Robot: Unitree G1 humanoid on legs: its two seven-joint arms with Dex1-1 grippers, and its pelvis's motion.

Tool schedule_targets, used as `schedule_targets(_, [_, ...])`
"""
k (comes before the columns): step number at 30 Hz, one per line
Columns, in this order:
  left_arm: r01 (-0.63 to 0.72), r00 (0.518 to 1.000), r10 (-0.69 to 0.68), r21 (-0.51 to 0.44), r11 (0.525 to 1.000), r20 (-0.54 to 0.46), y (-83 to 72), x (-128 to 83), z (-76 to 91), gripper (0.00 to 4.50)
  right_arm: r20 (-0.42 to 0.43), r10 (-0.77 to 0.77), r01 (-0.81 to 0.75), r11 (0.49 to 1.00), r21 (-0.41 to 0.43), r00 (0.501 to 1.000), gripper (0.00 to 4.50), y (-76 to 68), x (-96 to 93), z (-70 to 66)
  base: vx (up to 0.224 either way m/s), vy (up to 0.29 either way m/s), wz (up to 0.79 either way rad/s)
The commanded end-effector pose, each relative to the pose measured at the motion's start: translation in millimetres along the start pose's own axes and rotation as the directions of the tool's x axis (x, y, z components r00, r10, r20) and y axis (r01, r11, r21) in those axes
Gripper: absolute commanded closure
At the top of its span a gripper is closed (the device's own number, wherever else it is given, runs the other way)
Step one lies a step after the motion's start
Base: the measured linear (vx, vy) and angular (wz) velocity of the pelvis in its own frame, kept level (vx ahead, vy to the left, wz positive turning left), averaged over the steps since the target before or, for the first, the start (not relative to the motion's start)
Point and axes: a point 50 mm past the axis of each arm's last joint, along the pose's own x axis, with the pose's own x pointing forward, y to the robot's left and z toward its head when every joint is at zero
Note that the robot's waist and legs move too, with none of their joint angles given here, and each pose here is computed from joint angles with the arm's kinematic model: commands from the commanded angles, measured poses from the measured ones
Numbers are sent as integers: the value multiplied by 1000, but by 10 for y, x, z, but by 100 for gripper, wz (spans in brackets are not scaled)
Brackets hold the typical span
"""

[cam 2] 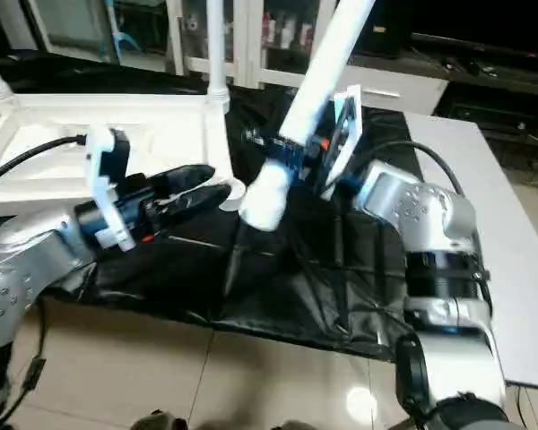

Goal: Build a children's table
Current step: Pick table leg

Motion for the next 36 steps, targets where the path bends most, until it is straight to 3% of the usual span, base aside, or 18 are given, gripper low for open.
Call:
schedule_targets(1, [49, 997, -47, -36, 998, 56, -85, 68, 136, 166, -17, 33, -34, 999, -25, 999, 269, 111, -14, 45, 0, 0, 0])
schedule_targets(5, [119, 985, -97, -150, 981, 145, -140, 133, 224, 166, -90, 114, -119, 991, -59, 989, 269, 223, -44, -34, 0, 0, 0])
schedule_targets(6, [184, 971, -137, -245, 952, 196, -194, 183, 247, 166, -154, 194, -207, 975, -74, 969, 269, 333, -76, -125, 0, 0, 0])
schedule_targets(7, [192, 969, -143, -257, 947, 200, -202, 189, 247, 166, -165, 206, -220, 972, -76, 965, 269, 349, -81, -141, 0, 0, 0])
schedule_targets(16, [107, 994, -85, -363, 926, 75, -179, 262, 84, 166, -353, 332, -384, 919, -87, 875, 270, 556, -117, -402, 0, 0, 0])
schedule_targets(20, [115, 993, -95, -380, 918, 70, -200, 265, 85, 166, -399, 348, -410, 908, -81, 849, 270, 577, -135, -467, 0, 0, 0])
schedule_targets(26, [194, 978, -143, -421, 886, 151, -236, 278, 194, 166, -461, 314, -395, 914, -90, 830, 270, 517, -129, -549, 0, 0, 0])
schedule_targets(30, [217, 976, -182, -406, 888, 122, -288, 261, 178, 166, -477, 314, -401, 912, -90, 821, 270, 516, -138, -568, 0, 0, 0])
schedule_targets(31, [224, 974, -192, -407, 885, 117, -307, 254, 170, 193, -481, 310, -399, 912, -94, 820, 270, 509, -137, -573, 0, 0, 0])
schedule_targets(36, [186, 981, -137, -445, 876, 139, -247, 259, 181, 232, -482, 307, -401, 910, -103, 821, 270, 493, -128, -565, 0, 0, 0])
